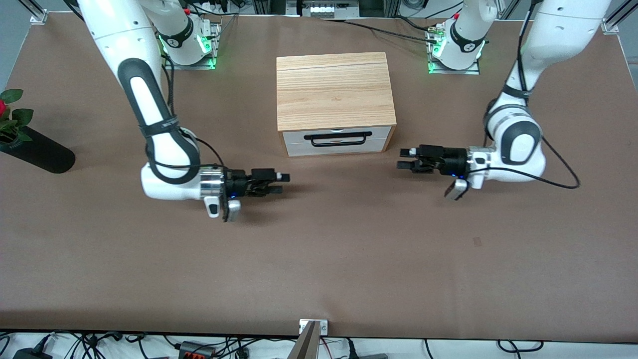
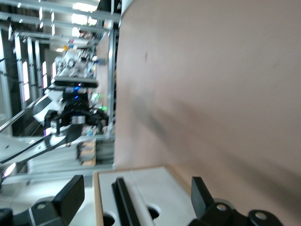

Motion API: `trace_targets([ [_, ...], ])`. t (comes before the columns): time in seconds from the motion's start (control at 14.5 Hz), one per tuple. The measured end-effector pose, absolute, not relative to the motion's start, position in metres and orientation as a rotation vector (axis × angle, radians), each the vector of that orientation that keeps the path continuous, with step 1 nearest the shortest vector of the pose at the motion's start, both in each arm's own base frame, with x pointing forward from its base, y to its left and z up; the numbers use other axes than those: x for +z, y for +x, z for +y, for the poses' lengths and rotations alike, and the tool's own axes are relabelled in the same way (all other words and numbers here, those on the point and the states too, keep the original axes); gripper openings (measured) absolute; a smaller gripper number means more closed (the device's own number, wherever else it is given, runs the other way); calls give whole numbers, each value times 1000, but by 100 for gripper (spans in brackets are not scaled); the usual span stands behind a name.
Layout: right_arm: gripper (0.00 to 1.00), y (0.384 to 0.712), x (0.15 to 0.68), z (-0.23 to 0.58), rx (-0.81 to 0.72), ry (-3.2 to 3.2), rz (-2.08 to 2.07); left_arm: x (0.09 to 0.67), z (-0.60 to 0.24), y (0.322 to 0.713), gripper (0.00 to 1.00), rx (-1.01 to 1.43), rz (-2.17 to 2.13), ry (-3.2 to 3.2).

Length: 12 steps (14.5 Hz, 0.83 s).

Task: Pull top drawer with both arms simultaneously
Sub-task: 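Reach the left gripper and the right gripper to the black drawer handle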

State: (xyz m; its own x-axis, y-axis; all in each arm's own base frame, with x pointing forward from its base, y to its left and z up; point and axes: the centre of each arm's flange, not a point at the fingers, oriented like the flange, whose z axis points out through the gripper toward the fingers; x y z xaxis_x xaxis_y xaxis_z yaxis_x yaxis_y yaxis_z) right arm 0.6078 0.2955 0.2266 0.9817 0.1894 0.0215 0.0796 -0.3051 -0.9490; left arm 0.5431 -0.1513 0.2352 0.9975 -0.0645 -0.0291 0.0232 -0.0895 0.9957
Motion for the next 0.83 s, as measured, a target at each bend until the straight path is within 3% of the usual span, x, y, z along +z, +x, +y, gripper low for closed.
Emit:
trace_targets([
  [0.21, 98, 585, 212, 311, 236, -1727, -283, 215, -180, 521, 100, -84, -26, 1680],
  [0.55, 94, 573, 211, 319, 308, -1631, -328, 205, -203, 504, 98, -118, -13, 1686],
  [0.83, 86, 562, 173, 336, 351, -1628, -332, 185, -208, 492, 93, -138, -19, 1682],
])
